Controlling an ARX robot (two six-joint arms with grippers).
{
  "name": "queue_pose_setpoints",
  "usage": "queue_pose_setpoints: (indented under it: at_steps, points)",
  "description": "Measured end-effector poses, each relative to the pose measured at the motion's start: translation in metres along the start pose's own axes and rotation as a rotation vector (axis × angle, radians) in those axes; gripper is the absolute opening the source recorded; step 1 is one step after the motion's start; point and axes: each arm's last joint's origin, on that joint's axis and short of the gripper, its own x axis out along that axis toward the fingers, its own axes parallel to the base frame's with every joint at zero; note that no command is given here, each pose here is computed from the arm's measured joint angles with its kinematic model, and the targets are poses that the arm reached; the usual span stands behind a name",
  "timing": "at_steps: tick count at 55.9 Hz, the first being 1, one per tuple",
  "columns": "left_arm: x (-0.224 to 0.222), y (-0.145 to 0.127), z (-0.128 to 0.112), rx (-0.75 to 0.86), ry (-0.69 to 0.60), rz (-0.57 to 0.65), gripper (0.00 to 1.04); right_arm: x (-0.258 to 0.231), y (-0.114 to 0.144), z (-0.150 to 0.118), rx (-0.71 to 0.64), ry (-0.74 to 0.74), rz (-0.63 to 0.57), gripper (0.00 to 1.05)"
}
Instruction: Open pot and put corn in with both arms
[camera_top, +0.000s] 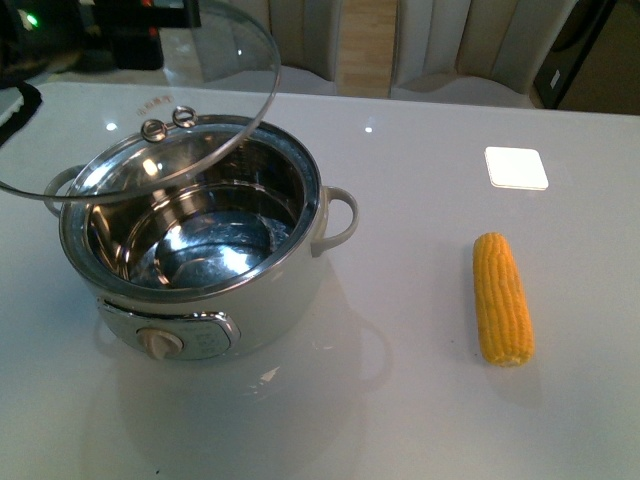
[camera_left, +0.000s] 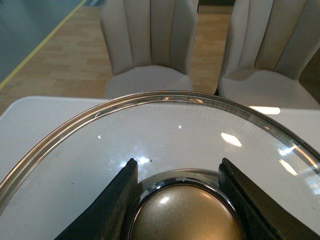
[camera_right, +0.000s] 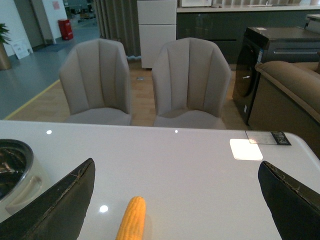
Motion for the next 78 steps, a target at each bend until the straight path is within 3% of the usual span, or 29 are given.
queue_pose_setpoints:
  at_steps: [11, 28, 39, 51, 78]
  points:
    - [-0.025, 0.045, 0.008, -0.011, -0.048, 0.079, 0.42, 0.0, 0.0, 0.0, 0.0, 0.0, 0.0, 0.96]
    - [-0.057, 0.142, -0.041, -0.023, 0.012, 0.293, 0.42, 0.0, 0.0, 0.0, 0.0, 0.0, 0.0, 0.96]
    - [-0.066, 0.191, -0.071, -0.058, 0.041, 0.43, 0.42, 0.0, 0.0, 0.0, 0.0, 0.0, 0.0, 0.96]
    - [-0.06, 0.209, -0.109, -0.069, 0.095, 0.45, 0.42, 0.0, 0.0, 0.0, 0.0, 0.0, 0.0, 0.96]
    - [-0.01, 0.229, -0.163, -0.102, 0.157, 0.412, 0.42, 0.0, 0.0, 0.0, 0.0, 0.0, 0.0, 0.96]
